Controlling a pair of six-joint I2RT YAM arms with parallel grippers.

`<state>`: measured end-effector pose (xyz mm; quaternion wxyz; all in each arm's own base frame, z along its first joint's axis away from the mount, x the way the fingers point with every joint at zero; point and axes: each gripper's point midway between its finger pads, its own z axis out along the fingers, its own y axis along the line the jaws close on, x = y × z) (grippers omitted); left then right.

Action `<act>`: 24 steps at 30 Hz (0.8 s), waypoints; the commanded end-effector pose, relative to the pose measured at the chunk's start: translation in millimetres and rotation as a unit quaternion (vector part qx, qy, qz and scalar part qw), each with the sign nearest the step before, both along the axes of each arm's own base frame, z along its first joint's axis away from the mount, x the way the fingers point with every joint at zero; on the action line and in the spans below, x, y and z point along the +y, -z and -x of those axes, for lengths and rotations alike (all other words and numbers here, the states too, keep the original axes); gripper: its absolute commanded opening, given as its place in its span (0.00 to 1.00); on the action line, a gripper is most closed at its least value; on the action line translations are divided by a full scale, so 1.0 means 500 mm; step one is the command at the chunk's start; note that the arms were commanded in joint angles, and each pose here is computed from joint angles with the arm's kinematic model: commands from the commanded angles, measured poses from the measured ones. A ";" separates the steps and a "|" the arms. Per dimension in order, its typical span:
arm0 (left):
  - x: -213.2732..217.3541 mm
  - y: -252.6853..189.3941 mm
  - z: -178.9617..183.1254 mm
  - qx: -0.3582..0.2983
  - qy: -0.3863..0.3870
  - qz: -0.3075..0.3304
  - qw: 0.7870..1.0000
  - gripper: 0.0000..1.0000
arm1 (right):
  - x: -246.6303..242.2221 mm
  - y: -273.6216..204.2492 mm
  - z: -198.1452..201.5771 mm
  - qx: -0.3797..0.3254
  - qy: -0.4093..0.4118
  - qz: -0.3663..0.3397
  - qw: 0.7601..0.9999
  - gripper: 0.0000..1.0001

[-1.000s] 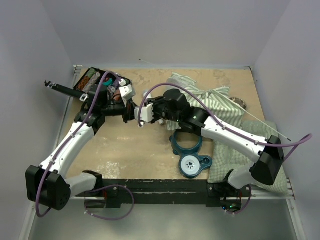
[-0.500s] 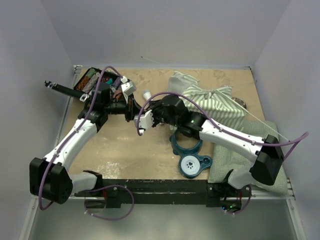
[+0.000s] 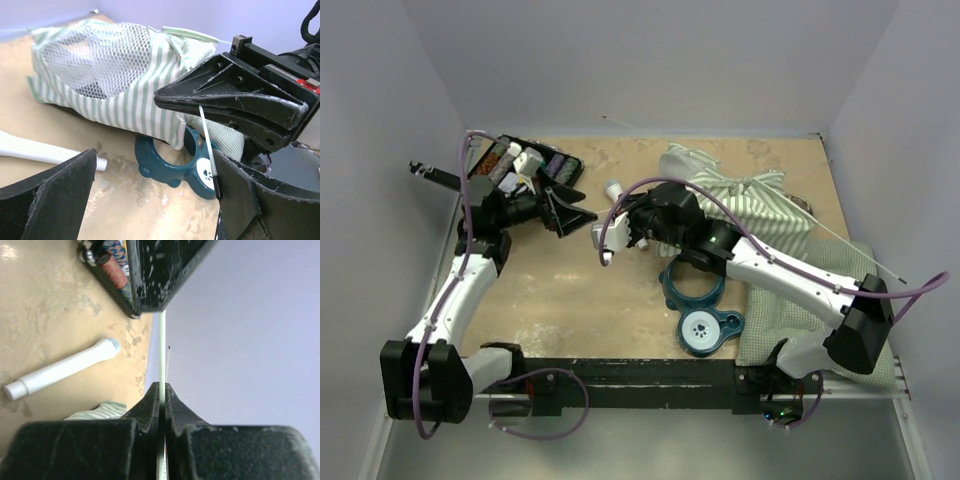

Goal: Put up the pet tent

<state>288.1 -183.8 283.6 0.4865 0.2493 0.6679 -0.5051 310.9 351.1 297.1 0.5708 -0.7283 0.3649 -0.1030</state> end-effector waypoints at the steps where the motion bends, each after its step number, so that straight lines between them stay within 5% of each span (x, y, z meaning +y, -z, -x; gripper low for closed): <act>1: 0.048 -0.053 -0.031 -0.035 -0.078 0.026 0.996 0.99 | -0.030 -0.153 -0.025 -0.056 0.023 -0.087 0.994 0.00; 6: 0.092 -0.032 -0.027 -0.084 -0.124 0.002 0.989 1.00 | -0.048 -0.200 -0.055 -0.054 0.048 -0.135 0.988 0.00; 11: 0.064 0.028 0.013 -0.060 -0.050 0.020 0.997 1.00 | -0.065 -0.233 -0.079 -0.060 0.064 -0.160 0.983 0.00; 24: -0.129 0.064 0.036 -0.051 0.038 0.086 0.994 0.88 | -0.038 -0.272 -0.109 -0.052 0.068 -0.204 0.975 0.00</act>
